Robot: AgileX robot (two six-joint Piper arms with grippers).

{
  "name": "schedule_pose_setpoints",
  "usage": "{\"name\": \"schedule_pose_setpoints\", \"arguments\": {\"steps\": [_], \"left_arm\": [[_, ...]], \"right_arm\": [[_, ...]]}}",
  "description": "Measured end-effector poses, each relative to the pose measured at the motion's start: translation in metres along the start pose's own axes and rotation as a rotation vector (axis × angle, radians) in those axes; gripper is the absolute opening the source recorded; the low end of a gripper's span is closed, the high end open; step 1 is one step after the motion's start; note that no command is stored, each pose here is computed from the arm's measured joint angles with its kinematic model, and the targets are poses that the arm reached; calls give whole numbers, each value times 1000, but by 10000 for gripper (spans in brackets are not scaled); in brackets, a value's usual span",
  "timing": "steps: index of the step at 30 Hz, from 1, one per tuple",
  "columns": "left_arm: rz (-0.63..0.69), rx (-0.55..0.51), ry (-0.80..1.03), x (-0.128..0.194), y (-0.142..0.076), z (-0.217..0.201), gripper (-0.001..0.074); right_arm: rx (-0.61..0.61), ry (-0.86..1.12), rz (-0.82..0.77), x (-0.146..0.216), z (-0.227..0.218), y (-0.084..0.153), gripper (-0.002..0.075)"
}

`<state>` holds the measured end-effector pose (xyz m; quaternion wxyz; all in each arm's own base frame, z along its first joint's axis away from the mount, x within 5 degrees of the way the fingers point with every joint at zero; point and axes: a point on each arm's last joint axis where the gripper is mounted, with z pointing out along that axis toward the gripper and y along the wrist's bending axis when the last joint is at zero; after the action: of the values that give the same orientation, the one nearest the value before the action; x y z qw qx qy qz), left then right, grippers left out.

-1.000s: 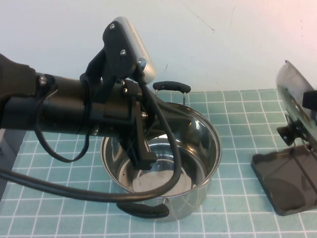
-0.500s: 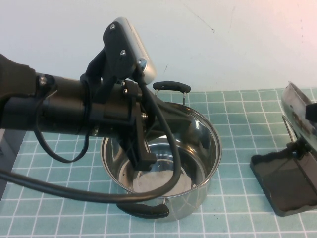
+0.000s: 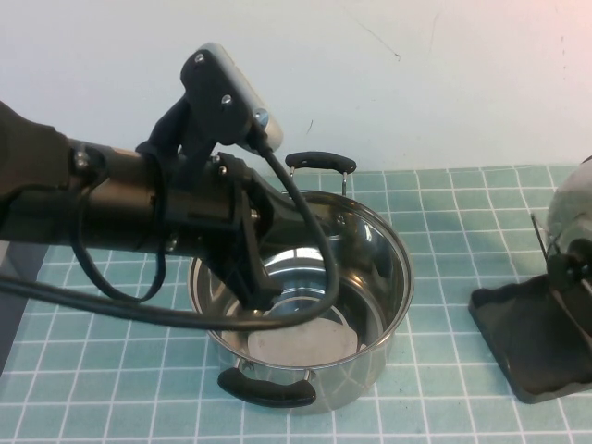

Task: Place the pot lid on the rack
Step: Place the pot lid on the pot rack

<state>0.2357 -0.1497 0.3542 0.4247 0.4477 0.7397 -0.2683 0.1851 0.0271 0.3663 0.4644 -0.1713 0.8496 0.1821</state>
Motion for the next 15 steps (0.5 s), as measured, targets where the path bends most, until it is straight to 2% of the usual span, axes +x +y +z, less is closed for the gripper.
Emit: {"name": "schedule_pose_setpoints", "arguments": {"steps": [5,9,13,15], "left_arm": [[23,-73,22,-2,-5,-17,1],[-3,-203,17,6,-12,-38,1],[-53,-347,-55,32,-25,-58,1],[-92,-424,-117,49,-31,-67,1]], "right_arm": [[125,-23,-62,6,-34,14,219],[221,-144,-126,9,-71,33,207],[300,-324,-203,22,-109,58,161],[330,-396,-233,35,-121,68,111]]}}
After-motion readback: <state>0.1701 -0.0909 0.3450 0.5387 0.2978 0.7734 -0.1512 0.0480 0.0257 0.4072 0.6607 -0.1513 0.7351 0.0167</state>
